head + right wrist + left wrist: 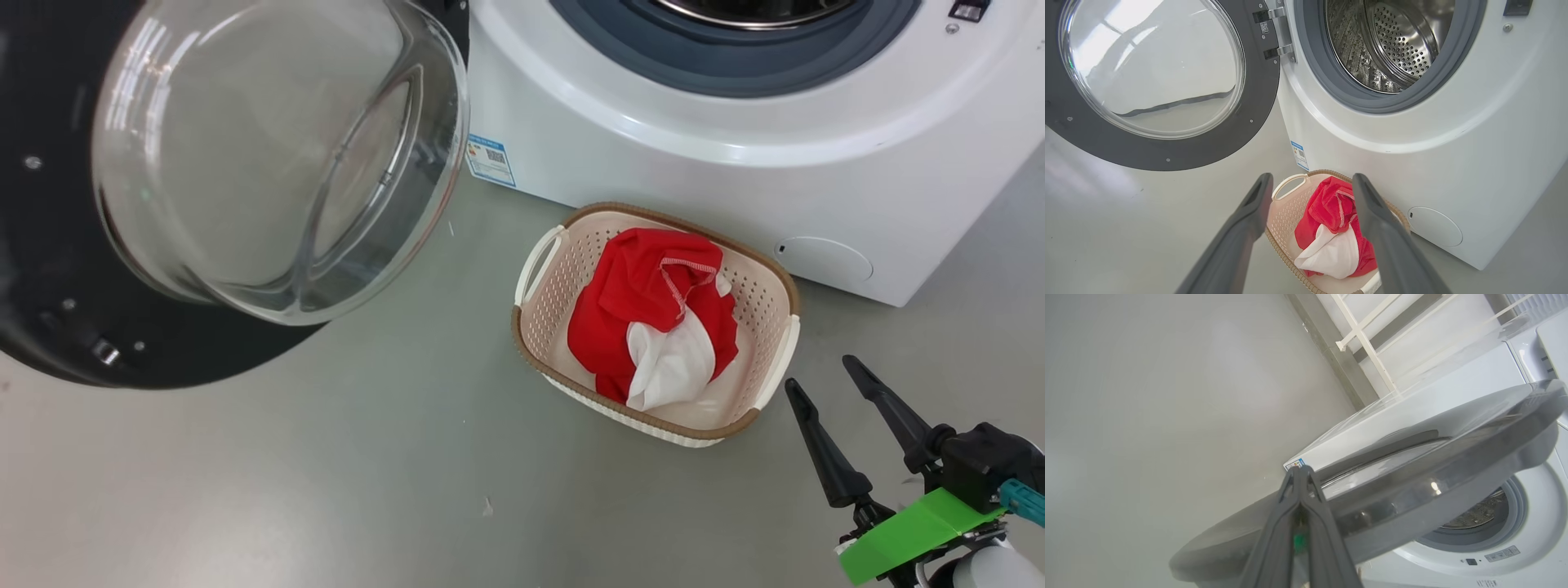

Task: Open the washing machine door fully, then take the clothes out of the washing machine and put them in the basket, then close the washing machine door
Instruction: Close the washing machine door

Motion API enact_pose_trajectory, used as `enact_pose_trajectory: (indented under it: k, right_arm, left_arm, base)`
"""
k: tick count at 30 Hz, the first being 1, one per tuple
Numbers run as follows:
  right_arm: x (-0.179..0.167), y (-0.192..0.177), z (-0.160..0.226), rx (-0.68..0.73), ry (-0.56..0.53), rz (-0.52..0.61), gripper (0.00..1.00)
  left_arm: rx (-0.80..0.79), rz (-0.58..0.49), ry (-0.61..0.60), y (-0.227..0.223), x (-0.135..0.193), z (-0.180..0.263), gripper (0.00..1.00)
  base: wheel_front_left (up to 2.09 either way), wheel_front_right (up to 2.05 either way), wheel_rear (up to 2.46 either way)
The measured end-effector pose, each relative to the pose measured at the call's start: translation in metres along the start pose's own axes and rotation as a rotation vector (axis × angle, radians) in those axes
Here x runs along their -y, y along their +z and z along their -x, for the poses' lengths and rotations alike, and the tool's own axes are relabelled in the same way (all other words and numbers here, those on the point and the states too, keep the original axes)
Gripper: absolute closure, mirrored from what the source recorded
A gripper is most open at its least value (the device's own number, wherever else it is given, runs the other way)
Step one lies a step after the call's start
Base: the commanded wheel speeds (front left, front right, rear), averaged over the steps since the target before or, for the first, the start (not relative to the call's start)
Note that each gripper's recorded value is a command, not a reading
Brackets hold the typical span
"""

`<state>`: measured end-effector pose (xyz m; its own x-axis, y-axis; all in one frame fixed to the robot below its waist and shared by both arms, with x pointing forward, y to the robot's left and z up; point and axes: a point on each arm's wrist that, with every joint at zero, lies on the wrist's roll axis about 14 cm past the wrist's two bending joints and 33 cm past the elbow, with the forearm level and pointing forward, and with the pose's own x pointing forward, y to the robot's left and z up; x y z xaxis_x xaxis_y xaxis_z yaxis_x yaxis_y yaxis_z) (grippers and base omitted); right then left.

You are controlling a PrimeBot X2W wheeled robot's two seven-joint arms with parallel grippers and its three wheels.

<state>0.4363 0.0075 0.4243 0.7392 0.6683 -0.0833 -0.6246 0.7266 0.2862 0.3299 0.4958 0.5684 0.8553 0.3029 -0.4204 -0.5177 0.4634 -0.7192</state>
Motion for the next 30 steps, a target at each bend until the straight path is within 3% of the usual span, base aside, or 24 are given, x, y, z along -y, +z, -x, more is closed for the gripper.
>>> enact_pose_trajectory:
  k: [7,14,20,30]
  right_arm:
    - [-0.009,0.011,0.001,0.027,0.005,0.005,0.00]
    - [-0.016,0.021,0.009,0.048,-0.001,0.013,0.00]
    - [-0.018,0.029,0.013,0.067,-0.013,0.014,0.00]
    - [-0.008,0.037,0.023,0.094,-0.062,0.011,0.00]
  left_arm:
    - [-0.129,-0.062,-0.069,-0.019,0.011,0.016,1.00]
    - [-0.305,-0.114,-0.227,-0.068,0.044,0.028,1.00]
    - [-0.356,-0.162,-0.309,-0.081,0.061,0.039,1.00]
    - [-0.446,-0.259,-0.505,-0.125,0.118,0.045,1.00]
  base:
    - [0.00,0.00,0.00]
    - [0.00,0.00,0.00]
    - [0.00,0.00,0.00]
    - [0.00,0.00,0.00]
